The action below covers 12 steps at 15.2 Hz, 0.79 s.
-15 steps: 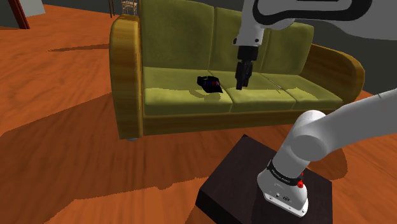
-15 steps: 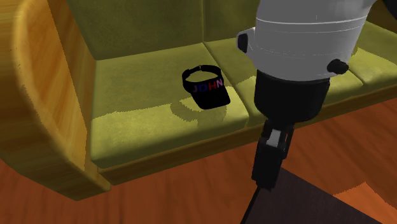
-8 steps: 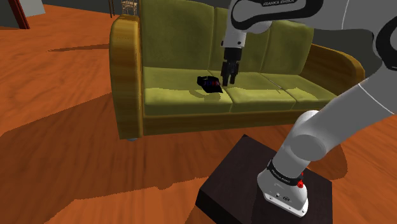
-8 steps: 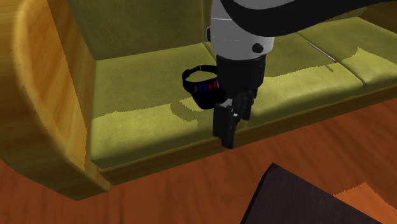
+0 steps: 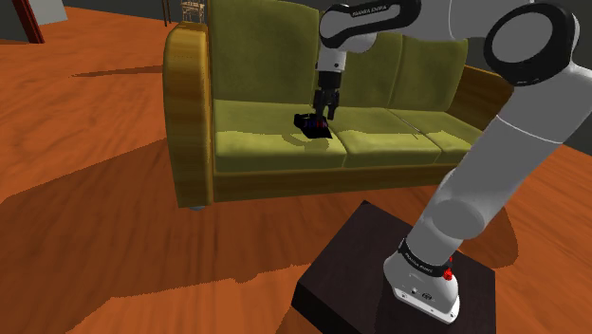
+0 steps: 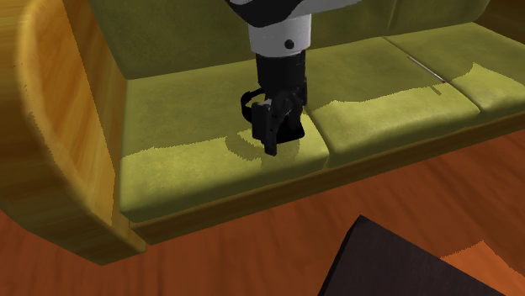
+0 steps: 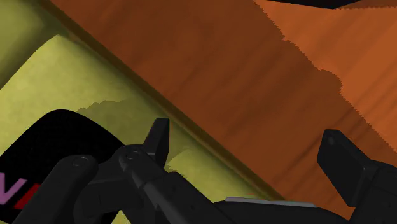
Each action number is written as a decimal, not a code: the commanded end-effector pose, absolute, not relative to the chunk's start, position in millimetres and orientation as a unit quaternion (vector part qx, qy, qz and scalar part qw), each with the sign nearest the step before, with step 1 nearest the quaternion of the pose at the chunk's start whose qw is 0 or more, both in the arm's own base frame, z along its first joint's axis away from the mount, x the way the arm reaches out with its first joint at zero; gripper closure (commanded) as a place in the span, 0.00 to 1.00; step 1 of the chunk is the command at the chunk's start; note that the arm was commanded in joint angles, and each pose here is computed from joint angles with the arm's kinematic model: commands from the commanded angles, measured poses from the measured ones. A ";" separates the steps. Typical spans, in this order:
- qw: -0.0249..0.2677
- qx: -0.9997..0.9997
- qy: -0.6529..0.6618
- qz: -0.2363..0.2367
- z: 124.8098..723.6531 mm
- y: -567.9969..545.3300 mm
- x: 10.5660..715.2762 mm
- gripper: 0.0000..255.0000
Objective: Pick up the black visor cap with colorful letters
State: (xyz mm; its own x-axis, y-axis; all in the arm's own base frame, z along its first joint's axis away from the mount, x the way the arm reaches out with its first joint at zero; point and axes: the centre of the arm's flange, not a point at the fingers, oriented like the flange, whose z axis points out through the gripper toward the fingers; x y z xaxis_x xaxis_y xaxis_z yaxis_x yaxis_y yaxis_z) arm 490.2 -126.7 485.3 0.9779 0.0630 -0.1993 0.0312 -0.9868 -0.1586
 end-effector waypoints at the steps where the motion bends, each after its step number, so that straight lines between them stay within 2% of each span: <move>1: 0.078 -0.992 -0.021 0.102 477.6 -140.5 511.4 0.00; 12: 0.079 -0.992 -0.007 0.101 437.6 -218.0 627.5 0.00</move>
State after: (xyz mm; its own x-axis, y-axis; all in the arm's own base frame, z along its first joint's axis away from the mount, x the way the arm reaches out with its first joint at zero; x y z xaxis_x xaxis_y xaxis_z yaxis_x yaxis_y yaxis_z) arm 616.2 -208.9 441.7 0.9792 0.0320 -0.2003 0.0000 -0.9875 -0.1577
